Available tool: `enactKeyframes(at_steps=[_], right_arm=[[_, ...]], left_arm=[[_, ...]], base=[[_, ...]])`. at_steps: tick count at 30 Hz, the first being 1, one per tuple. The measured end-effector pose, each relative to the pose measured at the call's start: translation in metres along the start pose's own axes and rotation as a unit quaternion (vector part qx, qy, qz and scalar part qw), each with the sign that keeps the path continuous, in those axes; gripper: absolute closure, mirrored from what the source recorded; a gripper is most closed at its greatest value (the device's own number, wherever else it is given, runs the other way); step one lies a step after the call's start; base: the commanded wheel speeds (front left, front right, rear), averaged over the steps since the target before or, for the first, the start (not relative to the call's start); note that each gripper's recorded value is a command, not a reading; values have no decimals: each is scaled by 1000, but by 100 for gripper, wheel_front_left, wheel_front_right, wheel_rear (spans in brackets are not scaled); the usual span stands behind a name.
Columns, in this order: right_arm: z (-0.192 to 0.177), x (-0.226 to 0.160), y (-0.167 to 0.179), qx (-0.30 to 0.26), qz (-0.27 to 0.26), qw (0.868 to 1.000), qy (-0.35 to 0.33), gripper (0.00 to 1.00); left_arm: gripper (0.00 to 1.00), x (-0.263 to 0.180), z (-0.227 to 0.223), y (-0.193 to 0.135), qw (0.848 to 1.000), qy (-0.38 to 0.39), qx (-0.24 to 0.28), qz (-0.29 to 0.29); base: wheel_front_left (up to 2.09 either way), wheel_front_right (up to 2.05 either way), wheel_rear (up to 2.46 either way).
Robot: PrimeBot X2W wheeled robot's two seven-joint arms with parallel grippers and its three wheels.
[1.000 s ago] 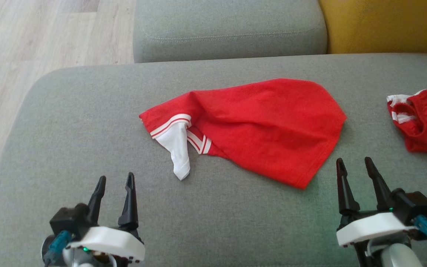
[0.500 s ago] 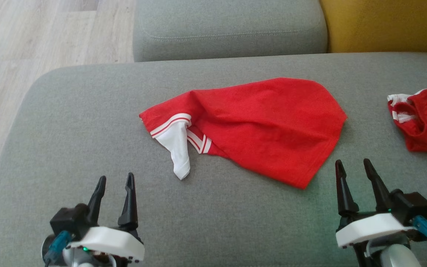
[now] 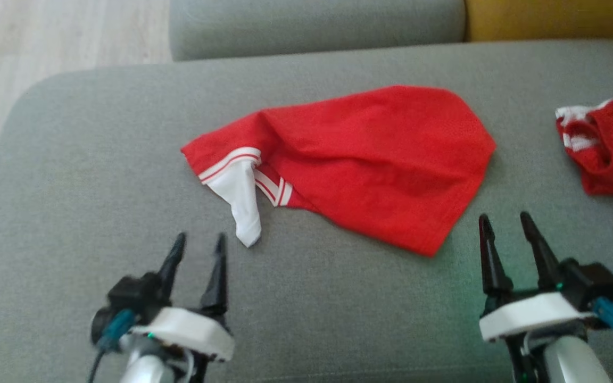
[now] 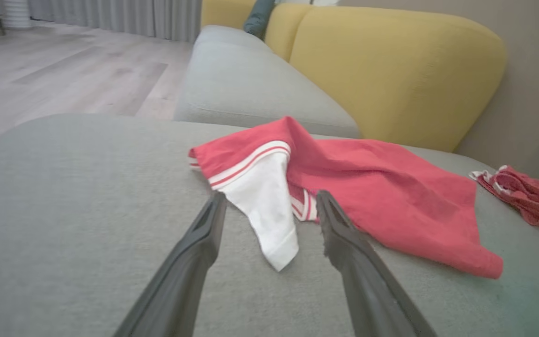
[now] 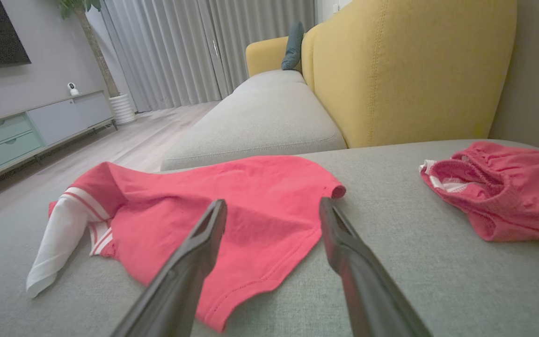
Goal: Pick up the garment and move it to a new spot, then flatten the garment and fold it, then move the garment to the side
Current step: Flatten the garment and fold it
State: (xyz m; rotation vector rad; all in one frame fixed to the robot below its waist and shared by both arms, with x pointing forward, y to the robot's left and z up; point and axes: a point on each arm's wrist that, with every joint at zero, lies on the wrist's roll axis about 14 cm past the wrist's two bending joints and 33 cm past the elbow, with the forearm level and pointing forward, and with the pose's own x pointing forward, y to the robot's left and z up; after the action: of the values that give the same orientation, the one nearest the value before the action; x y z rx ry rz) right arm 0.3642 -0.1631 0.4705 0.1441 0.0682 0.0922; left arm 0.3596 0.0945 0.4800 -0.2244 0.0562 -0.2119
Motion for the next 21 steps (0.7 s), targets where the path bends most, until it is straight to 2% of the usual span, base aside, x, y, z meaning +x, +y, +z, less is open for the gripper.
enactKeyframes(at_steps=[7,19,20,21], right_arm=[[0,19,-7,-2,-7,1000,1,0],[-18,16,-39,-4,-54,998,23,0],[-18,17,-40,-3,-56,998,22,0],[-18,17,-40,-3,-56,998,23,0]], left_arm=[[0,37,-38,-31,996,59,-1,-62],[0,72,-102,-31,986,153,9,-70],[16,73,-105,-30,985,158,11,-69],[58,74,-106,-29,985,159,11,-67]], base=[[0,0,0],[0,0,0],[0,0,0],[0,0,0]])
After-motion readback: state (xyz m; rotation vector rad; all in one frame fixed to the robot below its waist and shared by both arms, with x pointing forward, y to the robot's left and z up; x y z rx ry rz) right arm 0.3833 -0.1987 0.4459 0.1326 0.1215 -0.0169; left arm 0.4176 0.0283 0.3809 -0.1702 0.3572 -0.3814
